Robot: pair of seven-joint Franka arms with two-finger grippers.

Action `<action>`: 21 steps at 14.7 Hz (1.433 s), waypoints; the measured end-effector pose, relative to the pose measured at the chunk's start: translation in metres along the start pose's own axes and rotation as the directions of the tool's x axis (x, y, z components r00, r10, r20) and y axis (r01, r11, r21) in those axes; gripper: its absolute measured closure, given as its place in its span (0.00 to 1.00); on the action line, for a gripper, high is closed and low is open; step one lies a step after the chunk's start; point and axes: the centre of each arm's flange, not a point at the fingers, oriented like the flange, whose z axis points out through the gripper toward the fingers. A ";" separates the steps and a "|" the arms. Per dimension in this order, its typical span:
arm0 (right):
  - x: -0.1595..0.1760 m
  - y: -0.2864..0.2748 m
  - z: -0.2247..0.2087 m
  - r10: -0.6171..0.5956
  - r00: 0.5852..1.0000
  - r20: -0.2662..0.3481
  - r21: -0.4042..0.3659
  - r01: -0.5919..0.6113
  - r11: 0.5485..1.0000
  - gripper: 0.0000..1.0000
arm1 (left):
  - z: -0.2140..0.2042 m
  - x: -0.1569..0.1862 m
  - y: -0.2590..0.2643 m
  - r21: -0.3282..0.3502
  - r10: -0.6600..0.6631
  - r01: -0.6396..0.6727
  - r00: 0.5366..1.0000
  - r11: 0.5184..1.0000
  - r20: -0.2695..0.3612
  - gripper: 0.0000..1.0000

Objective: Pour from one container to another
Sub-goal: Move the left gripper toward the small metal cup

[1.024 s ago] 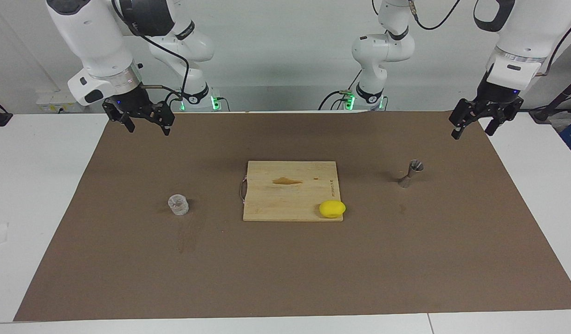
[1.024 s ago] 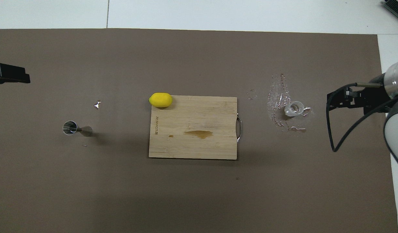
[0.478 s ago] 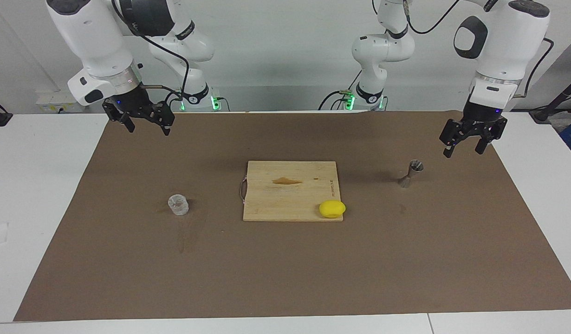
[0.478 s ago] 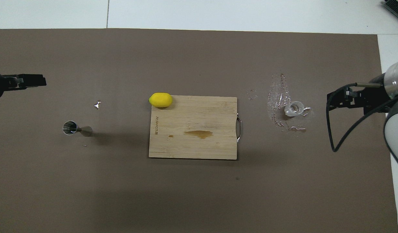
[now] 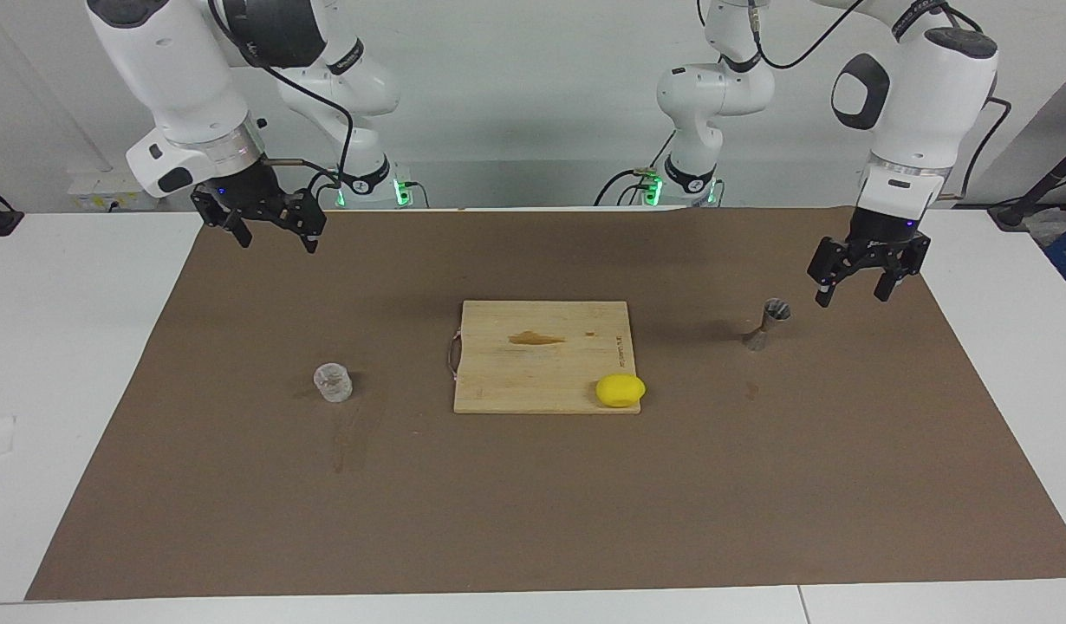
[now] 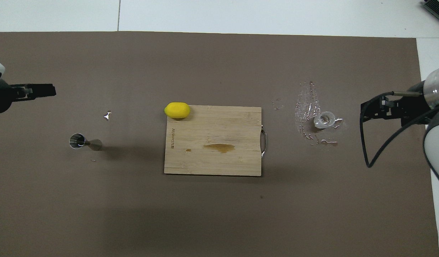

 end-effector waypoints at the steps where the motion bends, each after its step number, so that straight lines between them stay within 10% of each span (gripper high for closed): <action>1: 0.000 0.000 0.000 0.000 1.000 0.000 0.000 0.000 1.000 0.00 | 0.011 0.000 0.004 -0.003 0.007 -0.007 1.000 1.000 -0.003 0.00; 17: 0.000 0.000 0.000 0.000 1.000 0.000 0.000 0.000 1.000 0.00 | 0.046 -0.007 0.020 -0.025 0.282 -0.281 0.957 0.959 0.068 0.00; 21: 0.000 0.000 0.000 0.000 1.000 0.000 0.000 0.000 1.000 0.00 | 0.043 -0.015 0.015 -0.124 0.332 -0.318 0.936 0.940 0.118 0.00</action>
